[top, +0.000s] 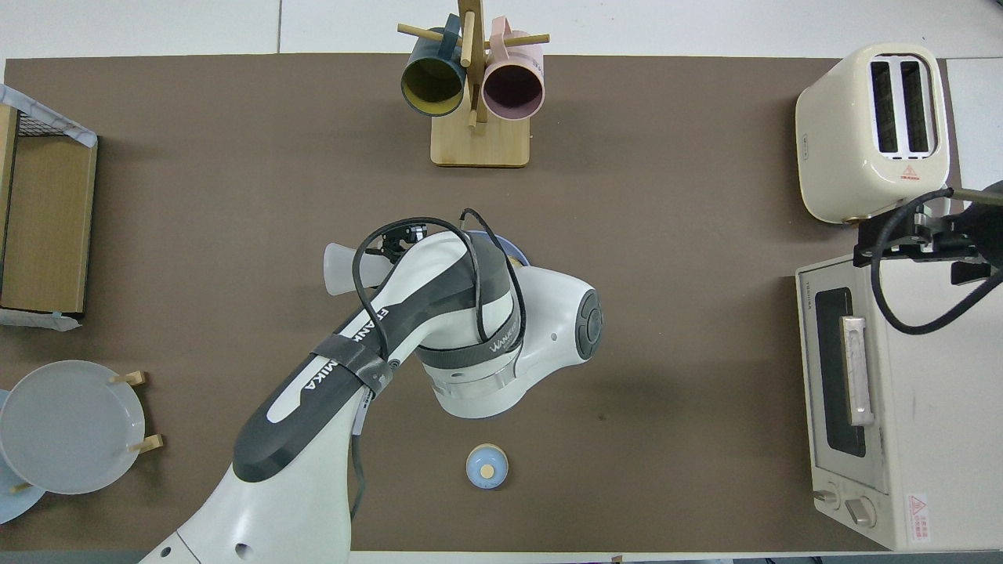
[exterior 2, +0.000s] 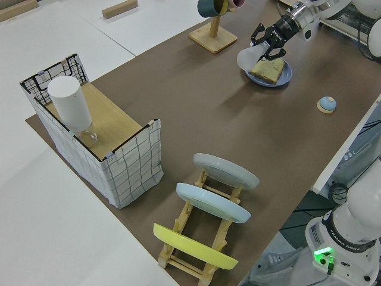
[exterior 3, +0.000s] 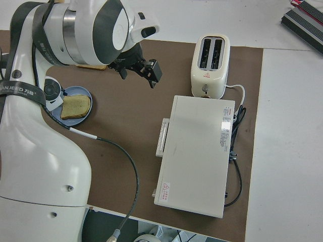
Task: Put bread on plate and add seasoning
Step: 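Move the bottle over the toast and tilt it with the left gripper, then shake the tilted bottle over the toast with the left gripper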
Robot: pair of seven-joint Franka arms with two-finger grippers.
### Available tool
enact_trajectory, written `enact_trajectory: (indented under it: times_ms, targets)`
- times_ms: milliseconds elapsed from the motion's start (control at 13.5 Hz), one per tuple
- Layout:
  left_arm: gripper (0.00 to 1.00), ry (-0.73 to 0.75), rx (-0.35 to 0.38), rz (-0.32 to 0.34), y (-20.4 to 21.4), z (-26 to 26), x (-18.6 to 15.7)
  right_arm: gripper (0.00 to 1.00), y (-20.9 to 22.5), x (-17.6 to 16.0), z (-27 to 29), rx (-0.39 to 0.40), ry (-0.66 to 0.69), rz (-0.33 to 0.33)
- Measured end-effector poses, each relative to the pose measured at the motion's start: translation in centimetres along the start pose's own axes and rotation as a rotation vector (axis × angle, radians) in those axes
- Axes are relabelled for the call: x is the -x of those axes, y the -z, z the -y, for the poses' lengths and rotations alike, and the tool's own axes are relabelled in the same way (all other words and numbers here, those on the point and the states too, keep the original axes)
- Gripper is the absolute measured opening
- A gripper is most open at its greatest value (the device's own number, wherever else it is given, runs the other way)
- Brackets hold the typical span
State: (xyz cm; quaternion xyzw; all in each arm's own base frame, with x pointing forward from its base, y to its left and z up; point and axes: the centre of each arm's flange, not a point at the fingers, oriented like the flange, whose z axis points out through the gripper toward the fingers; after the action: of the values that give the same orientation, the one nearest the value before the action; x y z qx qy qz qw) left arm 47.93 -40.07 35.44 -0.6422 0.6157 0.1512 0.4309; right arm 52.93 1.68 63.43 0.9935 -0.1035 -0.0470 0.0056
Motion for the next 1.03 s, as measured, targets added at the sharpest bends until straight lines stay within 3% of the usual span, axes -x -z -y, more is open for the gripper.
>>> enact_trajectory:
  times_ms: [296,591,813,1034]
  targets:
    - [0.44,-0.036,-0.075,0.124,-0.8,-0.5,0.2,1.00,0.2,0.6,0.1,0.009,0.007,0.024]
    - [0.44,-0.137,-0.202,0.320,-2.5,-3.8,-4.2,1.00,0.4,-0.1,-2.2,0.000,-0.016,0.004]
    - [0.44,-0.175,-0.293,0.424,-4.3,-4.4,-5.9,1.00,-0.6,-1.0,-3.2,-0.006,-0.028,-0.014]
    - [0.44,-0.181,-0.327,0.433,-4.1,-4.5,-6.5,1.00,-1.8,-1.6,-5.0,-0.018,-0.023,-0.003]
